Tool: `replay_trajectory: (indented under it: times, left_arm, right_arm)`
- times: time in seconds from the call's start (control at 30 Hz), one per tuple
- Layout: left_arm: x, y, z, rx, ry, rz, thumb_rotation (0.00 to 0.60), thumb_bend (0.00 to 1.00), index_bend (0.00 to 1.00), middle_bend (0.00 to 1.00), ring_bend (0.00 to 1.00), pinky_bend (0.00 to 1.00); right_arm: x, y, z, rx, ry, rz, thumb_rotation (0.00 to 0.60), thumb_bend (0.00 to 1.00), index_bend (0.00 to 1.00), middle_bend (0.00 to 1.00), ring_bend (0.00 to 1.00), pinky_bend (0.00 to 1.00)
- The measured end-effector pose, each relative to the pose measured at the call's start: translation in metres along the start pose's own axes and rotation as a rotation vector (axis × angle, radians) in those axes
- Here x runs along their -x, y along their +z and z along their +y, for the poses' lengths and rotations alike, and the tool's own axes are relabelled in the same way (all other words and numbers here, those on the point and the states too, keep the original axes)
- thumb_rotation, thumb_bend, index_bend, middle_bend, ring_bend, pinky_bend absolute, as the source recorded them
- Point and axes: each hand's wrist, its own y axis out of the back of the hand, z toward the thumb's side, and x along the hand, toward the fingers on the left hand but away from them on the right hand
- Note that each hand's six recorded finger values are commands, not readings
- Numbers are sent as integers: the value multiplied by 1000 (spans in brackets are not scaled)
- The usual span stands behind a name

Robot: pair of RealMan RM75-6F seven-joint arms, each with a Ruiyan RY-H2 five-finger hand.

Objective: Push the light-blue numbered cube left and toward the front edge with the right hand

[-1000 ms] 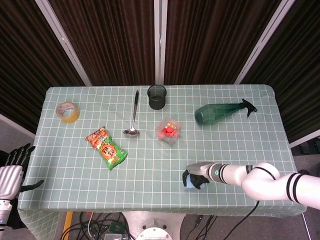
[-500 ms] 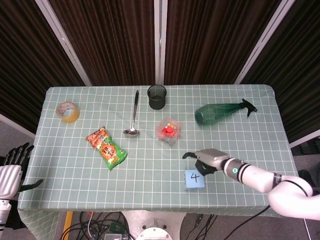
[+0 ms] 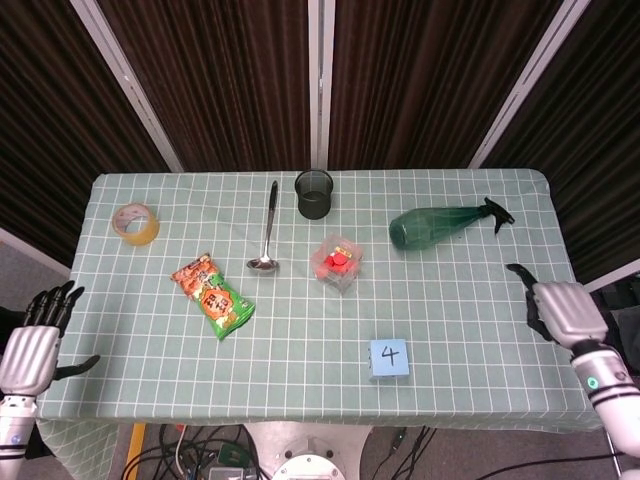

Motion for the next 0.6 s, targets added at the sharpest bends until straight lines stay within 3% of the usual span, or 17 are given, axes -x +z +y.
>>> replay_trajectory:
  times: [0.13, 0.2, 0.27, 0.3, 0.37, 0.43, 0.47, 0.6]
  left_arm:
    - [-2, 3, 5, -17, 8, 4, 600, 0, 35, 0, 0, 28]
    - [-3, 3, 7, -21, 9, 5, 600, 0, 35, 0, 0, 28]
    - [-3, 3, 7, -23, 10, 5, 600, 0, 35, 0, 0, 28]
    - [-3, 2, 7, -23, 11, 5, 600, 0, 35, 0, 0, 28]
    - [-2, 1, 6, -26, 15, 6, 600, 0, 35, 0, 0, 28]
    - [-1, -1, 4, -29, 21, 6, 600, 0, 35, 0, 0, 28]
    - [-1, -3, 3, -31, 26, 7, 600, 0, 35, 0, 0, 28]
    - [3, -9, -2, -32, 40, 6, 600, 0, 35, 0, 0, 27]
  right_arm:
    - [-24, -53, -21, -53, -174, -126, 600, 1000, 127, 931, 810, 722]
    - [-31, -68, -31, -80, -234, -149, 600, 991, 151, 915, 788, 719]
    - [-38, -80, -45, -105, -294, -148, 600, 860, 167, 812, 676, 664]
    - [-41, -83, -50, -114, -321, -141, 600, 714, 136, 697, 540, 568]
    - [-49, -87, -65, -154, -375, -108, 600, 239, 28, 244, 129, 175]
    - [-53, -87, -78, -193, -386, -85, 600, 57, 0, 53, 7, 22]
    - [-54, -88, -83, -211, -387, -77, 600, 10, 0, 5, 0, 0]
    - [-61, -84, -100, -233, -365, -42, 600, 0, 0, 0, 0, 0]
